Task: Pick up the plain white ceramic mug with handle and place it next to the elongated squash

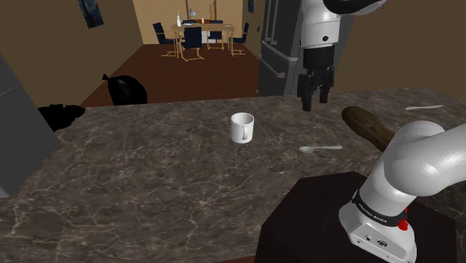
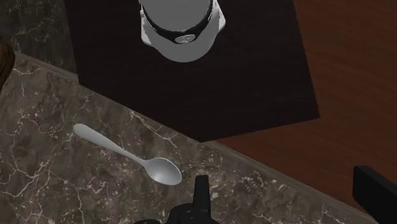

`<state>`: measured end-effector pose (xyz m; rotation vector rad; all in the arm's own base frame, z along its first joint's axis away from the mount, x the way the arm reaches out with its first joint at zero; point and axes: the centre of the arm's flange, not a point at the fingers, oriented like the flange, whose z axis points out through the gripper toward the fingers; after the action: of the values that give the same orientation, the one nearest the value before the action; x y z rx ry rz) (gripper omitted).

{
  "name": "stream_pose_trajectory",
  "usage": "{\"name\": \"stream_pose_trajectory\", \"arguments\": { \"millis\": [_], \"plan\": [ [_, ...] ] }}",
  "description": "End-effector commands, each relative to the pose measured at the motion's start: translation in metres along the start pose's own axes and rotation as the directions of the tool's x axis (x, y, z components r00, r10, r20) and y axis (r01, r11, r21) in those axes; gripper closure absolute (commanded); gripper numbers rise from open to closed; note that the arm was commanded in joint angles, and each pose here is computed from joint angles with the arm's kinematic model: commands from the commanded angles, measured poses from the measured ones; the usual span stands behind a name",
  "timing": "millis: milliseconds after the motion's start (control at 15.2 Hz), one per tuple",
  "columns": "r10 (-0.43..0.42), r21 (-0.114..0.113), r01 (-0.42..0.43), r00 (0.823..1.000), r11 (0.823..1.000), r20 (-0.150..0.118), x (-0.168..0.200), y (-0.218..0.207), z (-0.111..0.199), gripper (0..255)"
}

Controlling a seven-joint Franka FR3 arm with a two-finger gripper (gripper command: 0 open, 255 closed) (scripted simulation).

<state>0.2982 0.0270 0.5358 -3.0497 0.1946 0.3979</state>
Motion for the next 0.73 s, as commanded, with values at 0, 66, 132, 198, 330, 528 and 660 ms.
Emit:
{"name": "stream_pose_trajectory", "arguments": {
  "millis": [0, 66, 132, 198, 330, 528, 660],
  "plan": [
    [0.000, 0.000, 0.000, 1.000, 1.000, 0.000, 0.000, 0.000, 0.000, 0],
    [-0.005, -0.002, 0.005, 1.000, 1.000, -0.005, 0.012, 0.001, 0.004, 0],
    [-0.010, -0.003, 0.010, 1.000, 1.000, -0.010, 0.023, 0.002, 0.008, 0],
    [-0.015, -0.005, 0.015, 1.000, 1.000, -0.016, 0.035, 0.003, 0.011, 0],
    [-0.024, -0.008, 0.024, 0.999, 1.000, -0.026, 0.059, 0.005, 0.019, 0],
    [-0.039, -0.013, 0.039, 0.998, 0.999, -0.042, 0.095, 0.007, 0.029, 0],
    [-0.049, -0.016, 0.048, 0.997, 0.999, -0.052, 0.118, 0.009, 0.036, 0]
  ]
}}
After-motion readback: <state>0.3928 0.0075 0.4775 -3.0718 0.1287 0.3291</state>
